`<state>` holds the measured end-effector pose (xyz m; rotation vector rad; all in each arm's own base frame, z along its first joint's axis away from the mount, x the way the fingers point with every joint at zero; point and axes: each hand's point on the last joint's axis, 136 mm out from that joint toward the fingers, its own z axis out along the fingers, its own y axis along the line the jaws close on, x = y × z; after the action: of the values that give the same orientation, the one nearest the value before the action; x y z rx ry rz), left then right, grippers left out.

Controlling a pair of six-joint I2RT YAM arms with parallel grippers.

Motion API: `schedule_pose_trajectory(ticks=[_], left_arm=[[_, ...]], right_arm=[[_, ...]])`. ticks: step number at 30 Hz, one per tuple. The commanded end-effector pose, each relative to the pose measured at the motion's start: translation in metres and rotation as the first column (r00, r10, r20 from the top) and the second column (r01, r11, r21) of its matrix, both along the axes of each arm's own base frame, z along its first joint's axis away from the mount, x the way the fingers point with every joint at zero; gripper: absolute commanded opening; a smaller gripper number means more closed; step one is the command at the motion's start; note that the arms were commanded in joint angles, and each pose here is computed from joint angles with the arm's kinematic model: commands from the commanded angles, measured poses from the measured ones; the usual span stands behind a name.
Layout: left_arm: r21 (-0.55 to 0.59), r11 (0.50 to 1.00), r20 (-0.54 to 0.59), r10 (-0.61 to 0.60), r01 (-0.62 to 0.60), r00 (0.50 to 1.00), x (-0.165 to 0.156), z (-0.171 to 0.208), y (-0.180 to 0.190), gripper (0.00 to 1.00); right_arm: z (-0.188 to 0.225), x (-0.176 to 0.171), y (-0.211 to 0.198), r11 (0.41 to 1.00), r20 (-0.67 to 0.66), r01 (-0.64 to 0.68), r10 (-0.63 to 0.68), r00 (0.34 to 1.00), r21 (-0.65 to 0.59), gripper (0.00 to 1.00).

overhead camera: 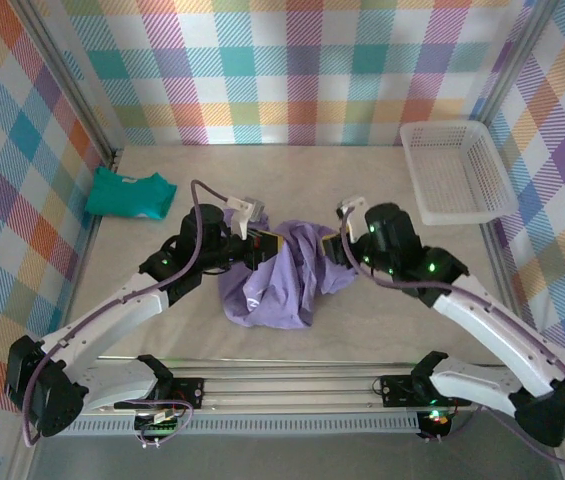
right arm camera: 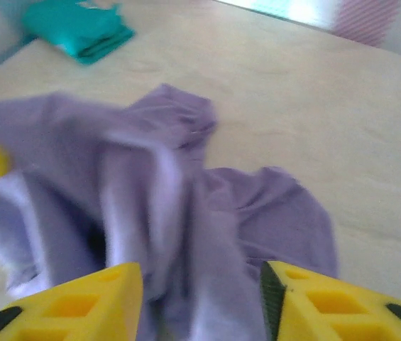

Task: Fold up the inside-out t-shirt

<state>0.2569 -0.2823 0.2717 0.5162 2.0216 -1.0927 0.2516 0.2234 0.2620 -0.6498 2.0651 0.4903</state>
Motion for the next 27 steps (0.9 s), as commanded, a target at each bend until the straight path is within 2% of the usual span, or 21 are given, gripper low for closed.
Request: schedule_pose_trajectory(ticks=[1, 5, 7, 8, 9, 10, 11, 12, 13, 14, 15, 16, 17, 18, 19, 21, 23, 25, 27], left_arm=[[-0.078, 0.995, 0.021, -0.057, 0.058, 0.998, -0.012, 0.031, -0.005, 0.0], [-0.079, 0.995, 0.033, -0.063, 0.065, 0.997, -0.015, 0.035, -0.002, 0.0], [-0.077, 0.995, 0.039, -0.062, 0.065, 0.997, -0.016, 0.037, -0.001, 0.0], [-0.073, 0.996, 0.039, -0.056, 0.059, 0.998, -0.016, 0.037, 0.0, 0.0], [-0.063, 0.997, 0.041, -0.043, 0.046, 0.998, -0.015, 0.036, 0.002, 0.0], [-0.05, 0.999, 0.044, -0.001, 0.003, 0.999, -0.01, 0.035, 0.008, 0.0], [-0.03, 0.997, 0.043, 0.076, -0.075, 0.996, -0.002, 0.033, 0.017, 0.0], [-0.002, 0.985, 0.042, 0.172, -0.172, 0.984, 0.009, 0.029, 0.03, 0.0], [0.049, 0.949, 0.038, 0.311, -0.313, 0.95, 0.024, 0.022, 0.051, 0.0], [0.126, 0.881, 0.028, 0.456, -0.456, 0.889, 0.036, 0.01, 0.076, 0.06], [0.184, 0.816, 0.031, 0.553, -0.549, 0.833, 0.043, 0.004, 0.096, 0.14], [0.252, 0.754, 0.058, 0.613, -0.606, 0.788, 0.047, -0.002, 0.112, 0.24], [0.302, 0.735, 0.08, 0.615, -0.607, 0.785, 0.049, -0.004, 0.116, 0.32], [0.333, 0.73, 0.08, 0.609, -0.597, 0.789, 0.049, -0.004, 0.117, 0.39], [0.349, 0.737, 0.068, 0.596, -0.578, 0.8, 0.046, -0.002, 0.115, 0.46], [0.32, 0.797, 0.034, 0.53, -0.512, 0.847, 0.035, 0.006, 0.102, 0.55], [0.225, 0.884, 0.002, 0.421, -0.411, 0.907, 0.014, 0.02, 0.083, 0.62], [0.125, 0.949, -0.039, 0.295, -0.288, 0.955, -0.009, 0.027, 0.063, 0.65], [0.047, 0.985, -0.07, 0.168, -0.165, 0.983, -0.03, 0.033, 0.045, 0.66]], right_arm=[[-0.01, -0.021, 0.032, 0.983, 0.018, -0.161, 0.16, 0.987, 0.092, 0.55], [-0.03, -0.019, 0.049, 0.973, -0.026, -0.198, 0.202, 0.979, 0.115, 0.58], [-0.034, -0.012, 0.058, 0.973, -0.027, -0.202, 0.206, 0.978, 0.111, 0.54], [-0.034, -0.007, 0.062, 0.973, -0.023, -0.203, 0.207, 0.978, 0.112, 0.45], [-0.032, -0.005, 0.066, 0.971, -0.019, -0.21, 0.214, 0.977, 0.114, 0.3], [-0.027, -0.006, 0.068, 0.966, -0.013, -0.231, 0.234, 0.972, 0.117, 0.14], [-0.018, -0.01, 0.069, 0.955, 0.0, -0.267, 0.269, 0.963, 0.129, 0.02], [-0.008, -0.018, 0.069, 0.936, 0.011, -0.313, 0.316, 0.949, 0.161, 0.0], [0.005, -0.029, 0.069, 0.895, 0.03, -0.384, 0.388, 0.921, 0.226, 0.0], [0.022, -0.045, 0.069, 0.825, 0.057, -0.468, 0.475, 0.878, 0.317, 0.0], [0.034, -0.055, 0.069, 0.764, 0.085, -0.518, 0.53, 0.844, 0.385, 0.0], [0.046, -0.062, 0.069, 0.707, 0.117, -0.548, 0.561, 0.819, 0.448, 0.0], [0.053, -0.066, 0.071, 0.67, 0.134, -0.562, 0.578, 0.805, 0.485, 0.0], [0.056, -0.064, 0.072, 0.663, 0.127, -0.552, 0.575, 0.808, 0.505, 0.0], [0.056, -0.058, 0.074, 0.672, 0.106, -0.523, 0.559, 0.823, 0.524, 0.0], [0.056, -0.047, 0.075, 0.691, 0.087, -0.476, 0.517, 0.851, 0.544, 0.0], [0.054, -0.036, 0.074, 0.715, 0.069, -0.42, 0.465, 0.883, 0.559, 0.0], [0.053, -0.032, 0.075, 0.723, 0.061, -0.403, 0.45, 0.891, 0.561, 0.0], [0.055, -0.03, 0.075, 0.729, 0.058, -0.398, 0.445, 0.894, 0.557, 0.0]])
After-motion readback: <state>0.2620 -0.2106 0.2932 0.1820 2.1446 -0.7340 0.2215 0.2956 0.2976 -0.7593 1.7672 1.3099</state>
